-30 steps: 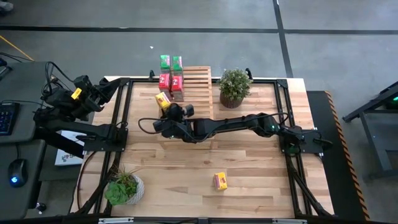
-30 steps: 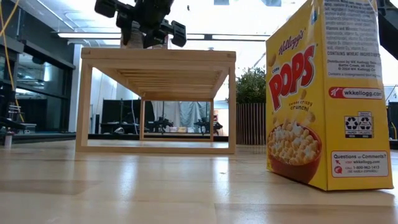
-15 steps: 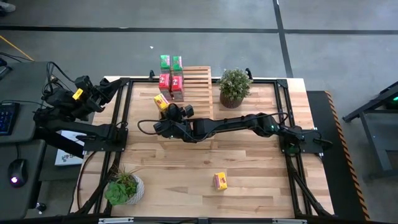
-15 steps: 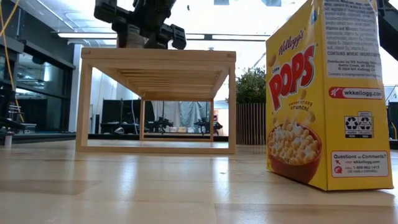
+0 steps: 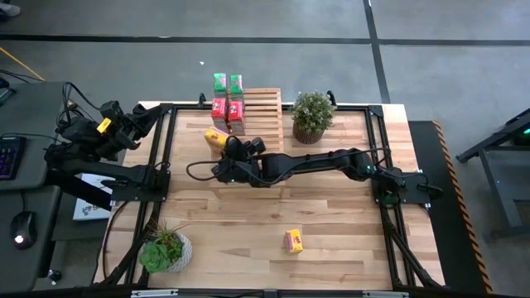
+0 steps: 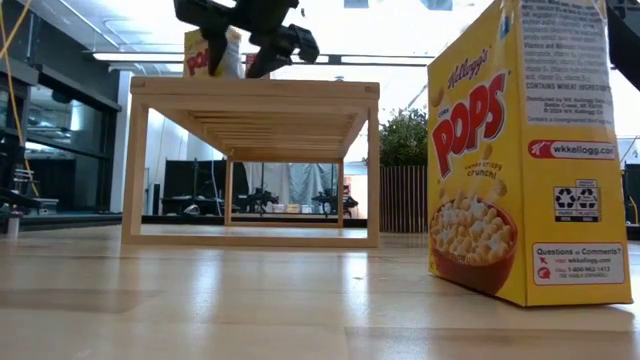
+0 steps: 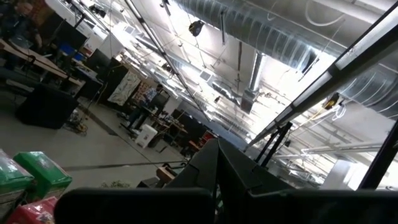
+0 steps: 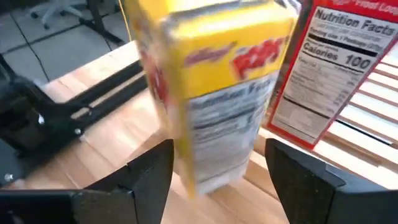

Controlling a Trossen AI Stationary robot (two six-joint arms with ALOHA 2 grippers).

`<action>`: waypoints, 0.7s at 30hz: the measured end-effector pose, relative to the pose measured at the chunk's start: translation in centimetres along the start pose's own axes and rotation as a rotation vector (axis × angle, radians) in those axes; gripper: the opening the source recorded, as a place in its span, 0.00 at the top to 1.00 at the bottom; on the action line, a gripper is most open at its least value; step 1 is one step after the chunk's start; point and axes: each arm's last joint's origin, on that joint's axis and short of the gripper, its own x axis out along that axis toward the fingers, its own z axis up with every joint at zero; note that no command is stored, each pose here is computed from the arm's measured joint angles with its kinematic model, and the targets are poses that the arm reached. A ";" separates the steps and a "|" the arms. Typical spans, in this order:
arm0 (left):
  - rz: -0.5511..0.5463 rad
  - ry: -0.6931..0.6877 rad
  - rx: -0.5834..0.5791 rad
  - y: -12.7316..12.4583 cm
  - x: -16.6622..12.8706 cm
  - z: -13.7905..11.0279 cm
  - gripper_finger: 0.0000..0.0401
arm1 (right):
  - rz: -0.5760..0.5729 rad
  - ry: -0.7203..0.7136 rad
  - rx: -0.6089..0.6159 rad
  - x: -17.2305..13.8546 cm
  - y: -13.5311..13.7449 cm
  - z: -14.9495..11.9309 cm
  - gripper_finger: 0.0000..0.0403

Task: Stack cereal on shelf
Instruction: Put the right yellow cereal box on the shelf

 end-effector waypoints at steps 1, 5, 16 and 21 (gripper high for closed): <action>0.000 -0.001 0.000 0.0 0.0 0.0 1.00 | 0.002 0.007 -0.008 -0.2 0.0 0.0 0.39; 0.005 0.008 0.003 0.0 0.0 -0.1 1.00 | 0.002 0.071 -0.085 -1.8 -0.3 -0.4 0.39; 0.059 0.041 0.024 0.4 0.0 -0.6 1.00 | -0.010 0.263 -0.405 -5.4 -2.3 -0.8 0.39; 0.097 0.116 0.001 0.7 0.0 -1.4 1.00 | -0.054 0.376 -0.563 -6.3 -3.9 -1.2 0.47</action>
